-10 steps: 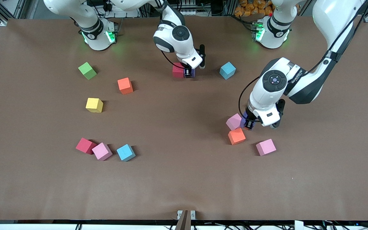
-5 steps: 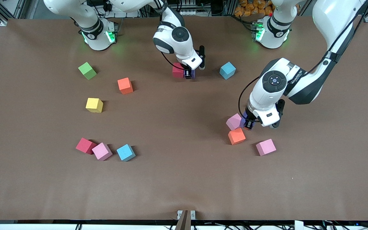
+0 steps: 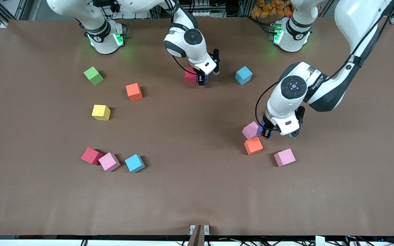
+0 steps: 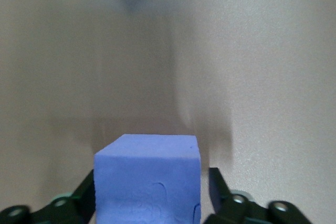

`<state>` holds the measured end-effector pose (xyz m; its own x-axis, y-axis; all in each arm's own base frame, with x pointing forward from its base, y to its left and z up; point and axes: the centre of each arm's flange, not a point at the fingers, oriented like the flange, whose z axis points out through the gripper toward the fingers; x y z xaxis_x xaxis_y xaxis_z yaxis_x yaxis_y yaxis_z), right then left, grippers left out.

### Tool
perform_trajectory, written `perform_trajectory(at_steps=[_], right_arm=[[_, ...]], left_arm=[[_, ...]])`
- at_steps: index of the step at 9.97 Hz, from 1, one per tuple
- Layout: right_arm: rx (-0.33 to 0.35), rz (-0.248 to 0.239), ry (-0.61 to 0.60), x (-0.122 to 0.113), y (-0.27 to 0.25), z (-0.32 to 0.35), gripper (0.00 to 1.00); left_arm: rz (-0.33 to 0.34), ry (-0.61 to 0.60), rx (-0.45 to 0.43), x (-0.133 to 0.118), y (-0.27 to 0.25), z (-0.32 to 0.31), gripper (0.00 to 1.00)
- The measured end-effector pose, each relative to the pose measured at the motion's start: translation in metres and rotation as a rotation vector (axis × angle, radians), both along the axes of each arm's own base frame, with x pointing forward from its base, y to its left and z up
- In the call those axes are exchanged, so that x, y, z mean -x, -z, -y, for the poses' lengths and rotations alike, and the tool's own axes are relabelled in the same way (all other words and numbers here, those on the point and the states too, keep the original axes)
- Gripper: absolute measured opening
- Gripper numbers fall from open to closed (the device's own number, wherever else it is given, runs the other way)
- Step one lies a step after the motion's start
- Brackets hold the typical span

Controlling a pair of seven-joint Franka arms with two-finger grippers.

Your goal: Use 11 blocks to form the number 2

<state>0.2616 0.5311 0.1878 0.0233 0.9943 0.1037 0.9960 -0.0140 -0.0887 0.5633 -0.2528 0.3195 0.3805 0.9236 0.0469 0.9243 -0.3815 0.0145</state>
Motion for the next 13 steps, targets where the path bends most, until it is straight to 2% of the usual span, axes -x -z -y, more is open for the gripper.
perform_trajectory(at_steps=[1, 5, 8, 10, 12, 13], right_arm=[[0.0, -0.001, 0.005, 0.0, 0.0, 0.0, 1.0], [0.043, -0.015, 0.004, 0.003, -0.011, -0.001, 1.0], [0.02, 0.029, -0.006, 0.0, -0.061, -0.007, 1.0], [0.069, 0.038, 0.003, -0.007, -0.1, 0.003, 1.0], [0.161, 0.041, 0.07, -0.035, -0.152, 0.041, 1.0], [0.177, 0.054, 0.142, -0.063, -0.176, 0.074, 1.0]], left_arm=[[0.0, 0.001, 0.0, 0.0, 0.0, 0.001, 0.56], [-0.009, 0.006, -0.003, 0.003, 0.003, 0.004, 0.56], [-0.035, 0.0, 0.001, 0.013, 0.013, 0.013, 0.56], [-0.071, -0.035, 0.02, 0.024, 0.019, 0.022, 0.56], [-0.094, -0.089, 0.026, 0.049, 0.022, 0.046, 0.56], [-0.107, -0.111, 0.027, 0.068, 0.024, 0.064, 0.56]])
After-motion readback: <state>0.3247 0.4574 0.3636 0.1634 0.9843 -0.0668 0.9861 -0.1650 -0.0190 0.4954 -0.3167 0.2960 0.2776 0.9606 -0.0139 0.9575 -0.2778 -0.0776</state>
